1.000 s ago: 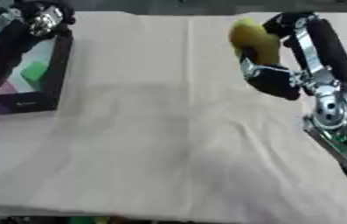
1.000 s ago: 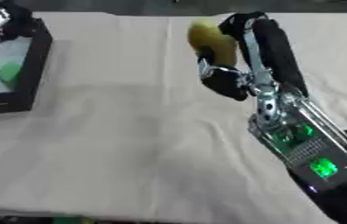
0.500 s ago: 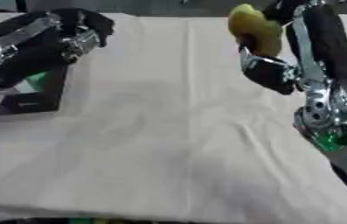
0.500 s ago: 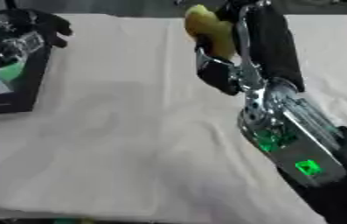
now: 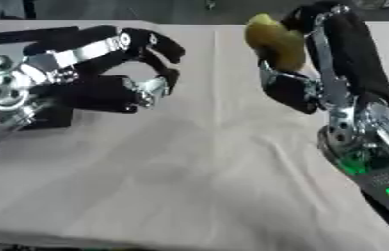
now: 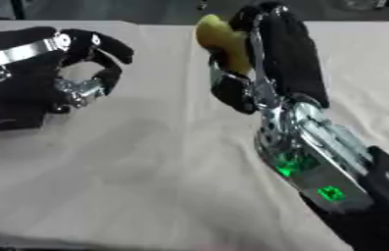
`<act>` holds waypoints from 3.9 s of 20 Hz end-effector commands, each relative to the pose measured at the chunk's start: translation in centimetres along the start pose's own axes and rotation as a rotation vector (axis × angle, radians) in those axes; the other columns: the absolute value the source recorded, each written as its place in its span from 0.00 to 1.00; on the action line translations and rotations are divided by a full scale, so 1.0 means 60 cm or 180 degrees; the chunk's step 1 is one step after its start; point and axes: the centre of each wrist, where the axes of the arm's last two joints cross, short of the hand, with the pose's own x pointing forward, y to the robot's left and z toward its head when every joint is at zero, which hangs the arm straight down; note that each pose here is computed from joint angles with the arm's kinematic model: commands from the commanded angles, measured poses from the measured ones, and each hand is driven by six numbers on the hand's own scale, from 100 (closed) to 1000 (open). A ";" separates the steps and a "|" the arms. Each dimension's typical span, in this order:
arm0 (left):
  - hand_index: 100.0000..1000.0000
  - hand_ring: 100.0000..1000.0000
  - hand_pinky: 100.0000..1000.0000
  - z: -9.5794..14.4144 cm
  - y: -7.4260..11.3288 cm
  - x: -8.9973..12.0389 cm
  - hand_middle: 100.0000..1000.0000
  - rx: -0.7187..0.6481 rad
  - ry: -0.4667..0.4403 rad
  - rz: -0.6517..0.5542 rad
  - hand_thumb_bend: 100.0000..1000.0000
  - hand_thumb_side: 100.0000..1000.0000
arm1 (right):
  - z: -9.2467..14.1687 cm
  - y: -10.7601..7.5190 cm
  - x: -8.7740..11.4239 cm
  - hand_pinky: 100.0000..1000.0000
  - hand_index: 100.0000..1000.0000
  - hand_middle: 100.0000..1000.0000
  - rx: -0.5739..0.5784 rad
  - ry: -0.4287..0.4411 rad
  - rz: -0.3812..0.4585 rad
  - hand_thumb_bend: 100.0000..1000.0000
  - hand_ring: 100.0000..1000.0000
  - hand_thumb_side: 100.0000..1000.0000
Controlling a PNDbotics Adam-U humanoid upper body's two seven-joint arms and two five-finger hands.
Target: Pick up the objects with one hand, pass them to the other hand, and then place them into the box on the other side of the table.
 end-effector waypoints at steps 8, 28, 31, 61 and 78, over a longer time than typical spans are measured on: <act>0.87 0.81 1.00 -0.016 -0.005 0.035 0.78 0.0425 -0.0145 -0.0439 0.00 0.16 | 0.007 -0.004 0.018 0.70 0.47 0.51 0.0044 -0.0145 -0.0027 0.00 0.69 0.00; 0.85 0.80 1.00 -0.037 -0.021 0.065 0.78 0.0775 -0.0430 -0.0590 0.00 0.11 | 0.015 0.005 0.026 0.70 0.47 0.51 0.0233 -0.0417 -0.0104 0.00 0.69 0.00; 0.85 0.80 1.00 -0.040 -0.025 0.067 0.78 0.0719 -0.0420 -0.0590 0.00 0.11 | 0.014 0.005 0.027 0.70 0.47 0.51 0.0210 -0.0455 -0.0104 0.00 0.69 0.00; 0.83 0.83 1.00 -0.042 -0.035 0.064 0.80 0.1153 -0.0245 -0.0905 0.00 0.11 | 0.017 0.009 0.016 0.73 0.48 0.51 0.0001 -0.0883 0.0095 0.00 0.69 0.00; 0.83 0.82 1.00 -0.042 -0.040 0.059 0.79 0.0946 0.0070 -0.0836 0.00 0.15 | 0.015 0.006 0.021 0.74 0.48 0.51 -0.0202 -0.1213 0.0228 0.00 0.68 0.00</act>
